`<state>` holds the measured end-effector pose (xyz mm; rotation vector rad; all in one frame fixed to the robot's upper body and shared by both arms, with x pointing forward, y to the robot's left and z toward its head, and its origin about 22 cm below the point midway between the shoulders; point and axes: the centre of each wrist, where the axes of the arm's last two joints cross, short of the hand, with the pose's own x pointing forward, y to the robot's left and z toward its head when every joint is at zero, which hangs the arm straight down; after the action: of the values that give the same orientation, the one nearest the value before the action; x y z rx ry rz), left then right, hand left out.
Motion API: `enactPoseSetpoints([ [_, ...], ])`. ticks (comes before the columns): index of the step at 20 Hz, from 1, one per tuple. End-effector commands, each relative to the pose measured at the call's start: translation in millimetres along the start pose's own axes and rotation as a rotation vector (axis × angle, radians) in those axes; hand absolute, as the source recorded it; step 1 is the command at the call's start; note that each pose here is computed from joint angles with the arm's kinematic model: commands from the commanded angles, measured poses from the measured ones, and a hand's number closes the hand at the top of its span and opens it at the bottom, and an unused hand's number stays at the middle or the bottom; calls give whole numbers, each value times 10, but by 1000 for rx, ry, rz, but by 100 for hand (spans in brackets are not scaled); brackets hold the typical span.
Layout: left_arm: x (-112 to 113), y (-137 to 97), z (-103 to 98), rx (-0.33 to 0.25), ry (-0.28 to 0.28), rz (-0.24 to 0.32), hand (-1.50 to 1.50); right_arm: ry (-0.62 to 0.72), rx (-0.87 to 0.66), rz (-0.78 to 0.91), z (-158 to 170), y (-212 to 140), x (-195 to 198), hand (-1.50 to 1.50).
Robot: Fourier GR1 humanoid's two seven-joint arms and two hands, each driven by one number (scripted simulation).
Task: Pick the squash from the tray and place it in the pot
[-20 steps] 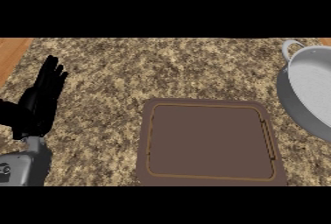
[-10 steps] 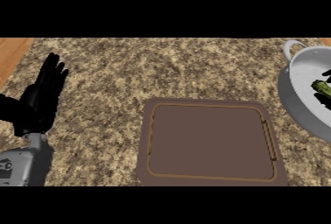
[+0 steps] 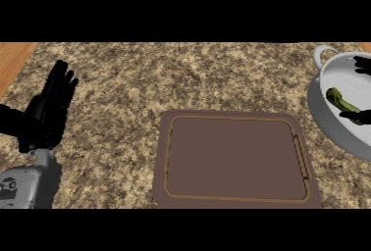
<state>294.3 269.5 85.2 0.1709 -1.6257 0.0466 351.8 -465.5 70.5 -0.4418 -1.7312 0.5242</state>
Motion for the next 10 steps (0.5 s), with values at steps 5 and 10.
enactPoseSetpoints([
  [5,95,-86,24,-5,-13,6,0,-16,-120,-298,234,-659,19,-150],
  [10,68,18,-4,-6,-22,7,0,-8,-122,-317,531,-1055,41,-150],
])
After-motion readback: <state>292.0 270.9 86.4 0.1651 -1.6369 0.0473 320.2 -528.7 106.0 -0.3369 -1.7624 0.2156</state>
